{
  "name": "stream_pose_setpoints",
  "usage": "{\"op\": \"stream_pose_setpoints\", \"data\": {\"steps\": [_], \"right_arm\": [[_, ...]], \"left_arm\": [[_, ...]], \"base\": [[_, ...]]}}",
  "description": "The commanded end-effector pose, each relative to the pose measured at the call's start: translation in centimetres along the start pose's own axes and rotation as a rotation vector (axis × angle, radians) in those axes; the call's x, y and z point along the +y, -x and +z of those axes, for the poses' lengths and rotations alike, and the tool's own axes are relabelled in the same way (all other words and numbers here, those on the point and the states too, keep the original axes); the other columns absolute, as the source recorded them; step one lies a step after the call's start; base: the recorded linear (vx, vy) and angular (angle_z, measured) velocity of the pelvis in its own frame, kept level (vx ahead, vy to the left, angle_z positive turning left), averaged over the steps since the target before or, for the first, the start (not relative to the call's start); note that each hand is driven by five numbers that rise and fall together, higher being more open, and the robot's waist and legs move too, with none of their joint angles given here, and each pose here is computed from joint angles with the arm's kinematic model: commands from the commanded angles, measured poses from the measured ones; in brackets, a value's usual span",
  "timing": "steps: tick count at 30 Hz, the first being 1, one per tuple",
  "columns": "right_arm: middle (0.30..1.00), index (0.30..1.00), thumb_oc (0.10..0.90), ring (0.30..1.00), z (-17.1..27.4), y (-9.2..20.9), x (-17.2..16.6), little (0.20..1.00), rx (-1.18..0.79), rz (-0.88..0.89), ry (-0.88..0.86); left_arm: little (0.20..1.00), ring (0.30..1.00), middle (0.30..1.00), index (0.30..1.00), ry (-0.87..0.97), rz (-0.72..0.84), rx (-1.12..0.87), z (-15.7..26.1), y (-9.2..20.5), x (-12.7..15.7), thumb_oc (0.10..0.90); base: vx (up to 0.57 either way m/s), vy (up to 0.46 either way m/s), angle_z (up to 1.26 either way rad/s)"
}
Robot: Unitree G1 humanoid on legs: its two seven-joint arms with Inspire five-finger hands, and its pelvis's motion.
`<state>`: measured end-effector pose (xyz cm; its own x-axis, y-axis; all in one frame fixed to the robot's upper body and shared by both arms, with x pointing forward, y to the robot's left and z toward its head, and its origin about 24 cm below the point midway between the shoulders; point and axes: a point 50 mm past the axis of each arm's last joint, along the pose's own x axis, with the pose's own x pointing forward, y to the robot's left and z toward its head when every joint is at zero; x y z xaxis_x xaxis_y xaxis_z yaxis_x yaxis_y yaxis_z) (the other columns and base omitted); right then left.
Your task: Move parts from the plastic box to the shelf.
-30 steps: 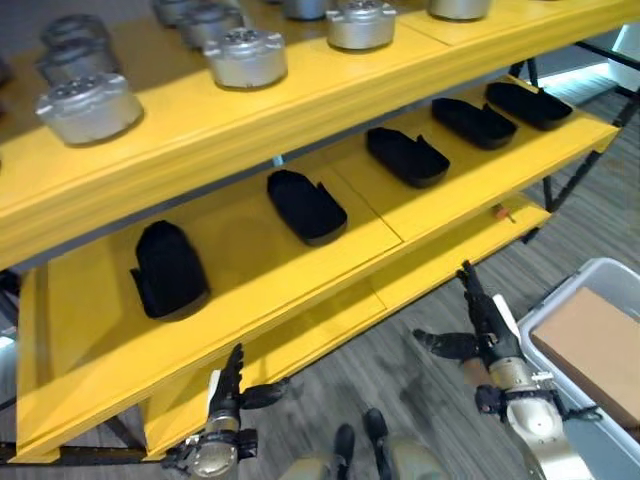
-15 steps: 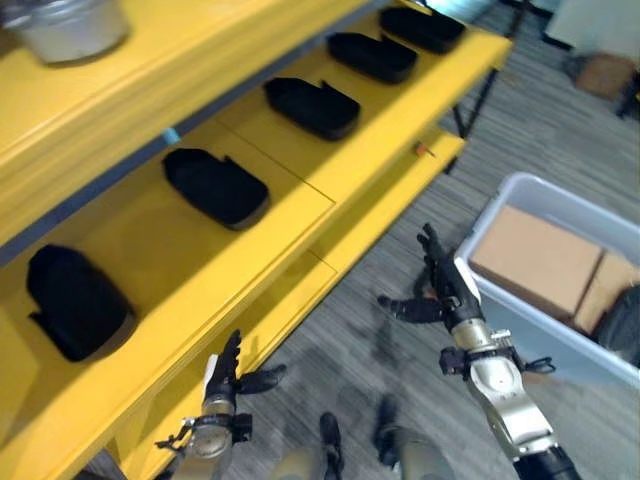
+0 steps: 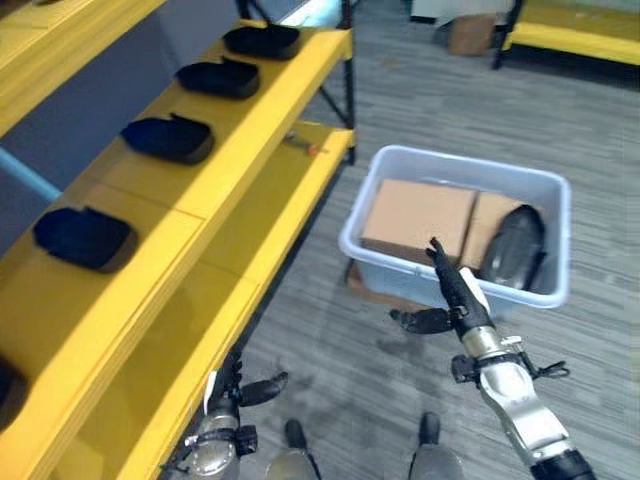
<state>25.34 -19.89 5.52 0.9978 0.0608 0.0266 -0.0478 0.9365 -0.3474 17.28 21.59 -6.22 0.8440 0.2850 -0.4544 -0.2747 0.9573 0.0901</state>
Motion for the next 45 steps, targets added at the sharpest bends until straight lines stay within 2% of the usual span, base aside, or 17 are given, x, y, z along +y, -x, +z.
{"op": "stream_pose_setpoints", "data": {"steps": [1,11,19,24,31,38,45], "right_arm": [[1.000,1.000,0.900,1.000,5.4,-0.6,0.4,1.000,-0.292,-0.029,-0.080],[1.000,1.000,0.900,1.000,3.0,2.0,-2.0,1.000,-0.202,-0.086,-0.010],[1.000,1.000,0.900,1.000,3.0,1.4,-1.4,1.000,-0.206,-0.084,0.014],[1.000,1.000,0.900,1.000,3.3,1.0,-0.9,1.000,-0.209,-0.070,0.002],[1.000,1.000,0.900,1.000,5.8,-0.7,0.4,1.000,-0.316,-0.035,0.029],[1.000,1.000,0.900,1.000,7.4,-1.3,0.8,1.000,-0.380,-0.042,0.022],[1.000,1.000,0.900,1.000,9.0,-3.1,1.1,1.000,-0.417,-0.004,-0.010]], "left_arm": [[1.000,1.000,1.000,1.000,-0.044,0.061,-0.212,4.8,-1.0,2.6,0.900],[1.000,1.000,1.000,1.000,-0.038,-0.003,-0.135,2.4,0.1,1.2,0.900],[1.000,1.000,1.000,1.000,-0.019,-0.001,-0.164,3.2,-0.6,0.3,0.900],[1.000,1.000,1.000,1.000,-0.040,0.013,-0.170,3.5,-0.7,0.9,0.900],[1.000,1.000,1.000,1.000,-0.084,0.054,-0.249,6.0,-1.6,2.0,0.900],[1.000,1.000,1.000,1.000,-0.055,0.067,-0.248,5.9,-1.6,1.6,0.900],[1.000,1.000,1.000,1.000,-0.061,-0.020,-0.238,5.9,-1.8,-0.4,0.900]], "base": [[0.05,-0.222,-0.14],[0.14,-0.186,-0.38],[0.28,0.140,-0.91],[0.14,0.159,-0.18],[0.02,0.052,-0.18],[0.04,-0.109,-0.03],[0.01,-0.151,0.29]]}}
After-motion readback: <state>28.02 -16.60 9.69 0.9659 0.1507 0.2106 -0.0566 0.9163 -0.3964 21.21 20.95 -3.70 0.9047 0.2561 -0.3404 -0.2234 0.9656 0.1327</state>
